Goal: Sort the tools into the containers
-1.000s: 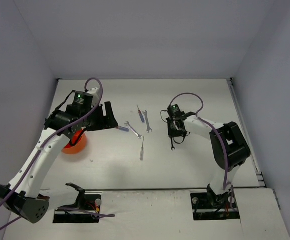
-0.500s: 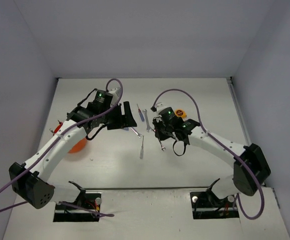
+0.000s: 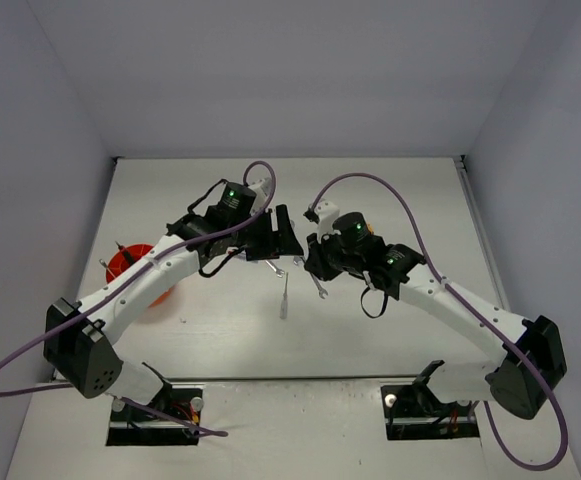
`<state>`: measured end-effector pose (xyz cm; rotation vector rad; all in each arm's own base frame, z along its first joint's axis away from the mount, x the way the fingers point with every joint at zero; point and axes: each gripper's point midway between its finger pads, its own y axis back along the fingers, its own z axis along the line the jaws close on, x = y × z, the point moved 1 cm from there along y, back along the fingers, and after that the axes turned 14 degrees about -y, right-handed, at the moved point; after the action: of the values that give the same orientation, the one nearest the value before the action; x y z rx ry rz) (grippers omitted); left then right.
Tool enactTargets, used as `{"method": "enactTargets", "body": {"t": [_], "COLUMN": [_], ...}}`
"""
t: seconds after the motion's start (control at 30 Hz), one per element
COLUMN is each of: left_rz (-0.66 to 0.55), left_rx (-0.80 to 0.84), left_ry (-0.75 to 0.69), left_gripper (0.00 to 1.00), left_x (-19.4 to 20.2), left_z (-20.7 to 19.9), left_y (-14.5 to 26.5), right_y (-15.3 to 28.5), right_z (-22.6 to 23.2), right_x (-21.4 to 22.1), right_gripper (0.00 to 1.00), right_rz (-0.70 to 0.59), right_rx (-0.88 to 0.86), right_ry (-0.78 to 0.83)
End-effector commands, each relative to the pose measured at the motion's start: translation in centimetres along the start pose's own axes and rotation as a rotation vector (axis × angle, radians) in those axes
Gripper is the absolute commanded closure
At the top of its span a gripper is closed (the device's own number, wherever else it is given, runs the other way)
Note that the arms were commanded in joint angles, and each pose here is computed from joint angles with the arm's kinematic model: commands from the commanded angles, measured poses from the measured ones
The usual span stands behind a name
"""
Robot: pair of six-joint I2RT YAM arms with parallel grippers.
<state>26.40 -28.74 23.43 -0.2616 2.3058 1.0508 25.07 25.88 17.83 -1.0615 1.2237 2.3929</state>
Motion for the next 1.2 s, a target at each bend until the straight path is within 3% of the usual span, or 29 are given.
{"method": "enactTargets", "body": {"t": [0.0, 0.5, 0.67, 0.77, 0.9, 0.93, 1.03, 1.07, 1.17], "left_rz": [-0.133, -0.103, -0.104, -0.104, -0.108, -0.110, -0.115, -0.115, -0.149], "left_rx": [0.101, 0.108, 0.119, 0.123, 0.114, 0.104, 0.052, 0.031, -0.064], "left_ry": [-0.008, 0.030, 0.032, 0.028, 0.017, 0.014, 0.002, 0.000, 0.025], "left_gripper": [0.38, 0.60, 0.79, 0.96, 1.00, 1.00, 1.00, 1.00, 1.00], "left_x": [-4.0, -3.6, -3.7, -3.7, -3.7, -3.7, -3.8, -3.9, -4.9], "left_z": [-3.3, -3.8, -4.0, -4.0, -3.8, -3.6, -2.5, -1.9, 1.7], "left_y": [0.8, -1.9, -1.9, -1.9, -1.6, -1.5, -0.8, -0.4, 1.7], "right_y": [1.9, 2.4, 2.4, 2.4, 2.5, 2.5, 2.7, 2.8, 3.1], "right_z": [3.0, 3.8, 3.7, 3.7, 3.7, 3.7, 3.8, 3.7, 3.2], "right_x": [-3.9, -4.6, -4.6, -4.7, -4.8, -4.9, -5.1, -5.2, -5.3], "right_gripper": [1.00, 1.00, 1.00, 1.00, 0.98, 0.89, 0.48, 0.40, 0.29], "right_rz": [-0.119, -0.134, -0.138, -0.140, -0.145, -0.147, -0.156, -0.160, -0.178], "right_rx": [-0.105, -0.136, -0.133, -0.131, -0.131, -0.130, -0.127, -0.122, -0.098], "right_ry": [0.050, 0.063, 0.065, 0.067, 0.067, 0.066, 0.062, 0.061, 0.058]}}
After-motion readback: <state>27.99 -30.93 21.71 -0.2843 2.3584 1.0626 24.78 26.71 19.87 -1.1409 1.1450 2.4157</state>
